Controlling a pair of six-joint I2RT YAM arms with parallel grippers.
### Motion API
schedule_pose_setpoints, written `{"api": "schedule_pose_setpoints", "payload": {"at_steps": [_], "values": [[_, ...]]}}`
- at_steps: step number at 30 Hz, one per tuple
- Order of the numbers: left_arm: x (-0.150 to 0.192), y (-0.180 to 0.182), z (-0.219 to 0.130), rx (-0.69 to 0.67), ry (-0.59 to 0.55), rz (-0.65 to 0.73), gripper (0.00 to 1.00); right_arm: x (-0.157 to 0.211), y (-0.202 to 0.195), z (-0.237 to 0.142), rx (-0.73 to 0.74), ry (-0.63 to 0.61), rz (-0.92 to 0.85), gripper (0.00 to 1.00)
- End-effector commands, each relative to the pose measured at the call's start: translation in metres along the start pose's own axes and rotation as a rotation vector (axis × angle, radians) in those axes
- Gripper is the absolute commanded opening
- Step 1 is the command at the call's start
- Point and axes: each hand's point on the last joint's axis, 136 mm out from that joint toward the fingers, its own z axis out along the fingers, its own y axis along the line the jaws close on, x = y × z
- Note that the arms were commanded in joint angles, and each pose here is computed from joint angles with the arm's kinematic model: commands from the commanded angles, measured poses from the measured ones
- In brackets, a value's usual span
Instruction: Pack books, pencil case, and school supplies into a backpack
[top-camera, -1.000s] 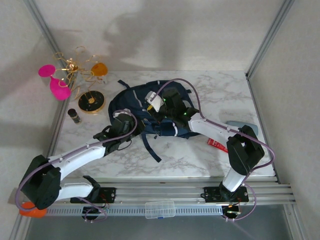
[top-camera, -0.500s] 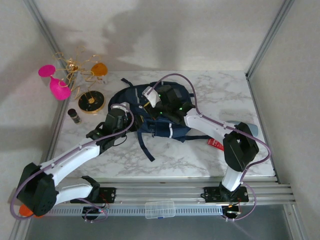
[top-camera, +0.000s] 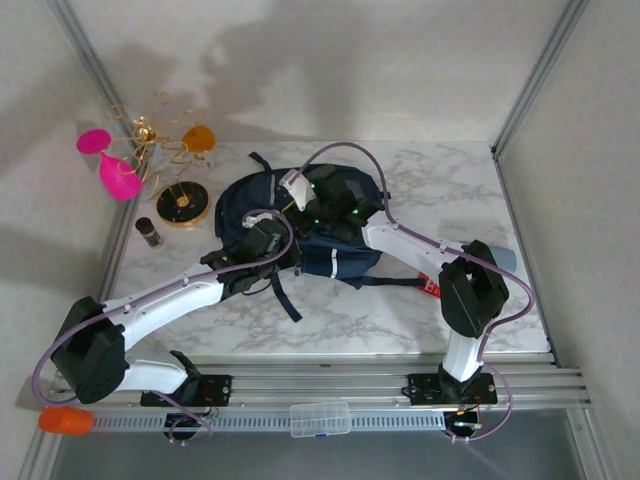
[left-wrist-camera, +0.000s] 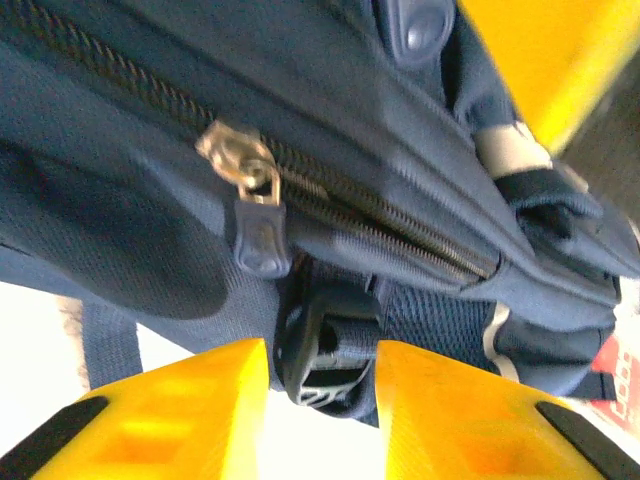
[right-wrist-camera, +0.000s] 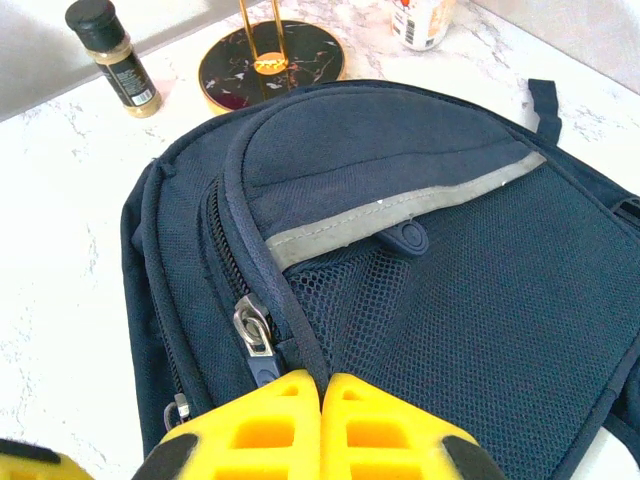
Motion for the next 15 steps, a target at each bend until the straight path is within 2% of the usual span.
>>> {"api": "schedule_pose_setpoints", "payload": {"at_steps": [1, 5, 8, 10, 15], "values": [[-0.020, 0.010, -0.002, -0.108, -0.073, -0.003, 0.35, -0.060, 0.009, -0.015, -0.028, -0.177, -0.010, 0.00], [-0.032, 0.011, 0.003, -0.123, -0.100, 0.026, 0.35, -0.059, 0.010, -0.012, -0.037, -0.173, -0.008, 0.00], [-0.039, 0.025, 0.008, -0.172, -0.098, 0.024, 0.33, -0.056, 0.011, -0.013, -0.047, -0.175, -0.005, 0.00], [-0.038, 0.024, 0.009, -0.155, -0.090, 0.020, 0.32, -0.055, 0.009, -0.013, -0.046, -0.170, -0.001, 0.00], [-0.034, 0.023, 0.009, -0.107, -0.086, 0.021, 0.39, -0.056, 0.007, -0.014, -0.040, -0.177, 0.000, 0.00]]}}
